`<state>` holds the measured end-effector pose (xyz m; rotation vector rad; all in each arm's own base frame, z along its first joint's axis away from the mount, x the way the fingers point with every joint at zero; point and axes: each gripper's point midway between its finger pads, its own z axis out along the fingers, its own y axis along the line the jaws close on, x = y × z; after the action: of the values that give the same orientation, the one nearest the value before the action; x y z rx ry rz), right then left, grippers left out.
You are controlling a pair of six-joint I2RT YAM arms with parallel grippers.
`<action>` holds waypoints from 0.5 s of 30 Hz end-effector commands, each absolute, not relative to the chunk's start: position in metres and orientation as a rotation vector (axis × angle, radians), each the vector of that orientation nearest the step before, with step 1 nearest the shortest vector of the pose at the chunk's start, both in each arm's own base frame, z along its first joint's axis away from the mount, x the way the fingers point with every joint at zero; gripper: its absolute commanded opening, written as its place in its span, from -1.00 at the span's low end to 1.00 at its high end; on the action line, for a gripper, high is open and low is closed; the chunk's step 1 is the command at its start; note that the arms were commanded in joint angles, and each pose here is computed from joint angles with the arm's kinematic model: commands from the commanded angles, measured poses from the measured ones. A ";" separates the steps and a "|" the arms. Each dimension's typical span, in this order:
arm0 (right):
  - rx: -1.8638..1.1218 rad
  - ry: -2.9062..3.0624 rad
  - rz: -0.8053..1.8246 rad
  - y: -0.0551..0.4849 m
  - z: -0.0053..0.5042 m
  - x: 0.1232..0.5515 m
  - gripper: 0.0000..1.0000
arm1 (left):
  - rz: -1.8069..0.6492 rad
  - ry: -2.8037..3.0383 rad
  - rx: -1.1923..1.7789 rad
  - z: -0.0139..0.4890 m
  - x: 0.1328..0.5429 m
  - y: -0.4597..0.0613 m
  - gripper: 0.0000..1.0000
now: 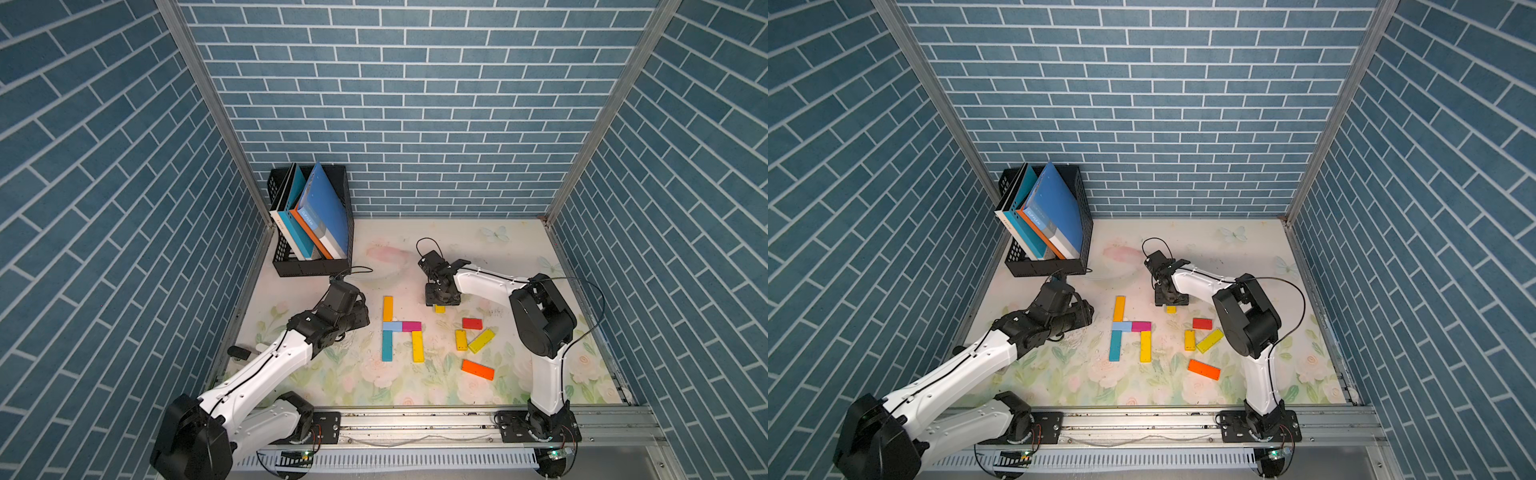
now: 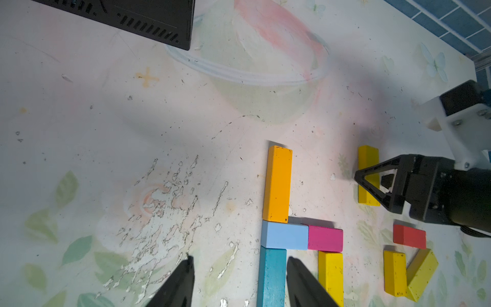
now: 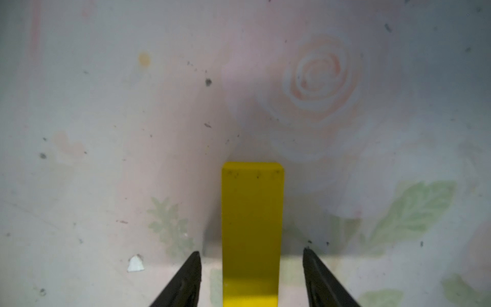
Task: Assemble the letter h with building blocks
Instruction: Place the building block at the center of the board, then pick up the building block from the center of the board.
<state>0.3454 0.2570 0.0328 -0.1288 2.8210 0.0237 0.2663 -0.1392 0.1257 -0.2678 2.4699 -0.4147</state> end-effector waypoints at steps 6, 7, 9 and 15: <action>0.007 2.708 0.027 0.209 0.090 0.322 0.61 | -0.402 2.469 -0.264 0.128 0.265 -0.135 0.22; 0.016 2.712 0.039 0.202 0.089 0.316 0.63 | -0.402 2.468 -0.262 0.128 0.265 -0.135 0.23; 0.011 2.748 0.035 0.185 0.075 0.300 0.70 | -0.405 2.468 -0.253 0.128 0.265 -0.136 0.23; -0.053 2.828 0.066 0.166 0.045 0.272 0.87 | -0.407 2.466 -0.251 0.128 0.267 -0.137 0.22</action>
<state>0.2825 0.1653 0.0552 0.0010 2.7976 0.0281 0.2658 -0.1389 0.1262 -0.2611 2.4700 -0.4134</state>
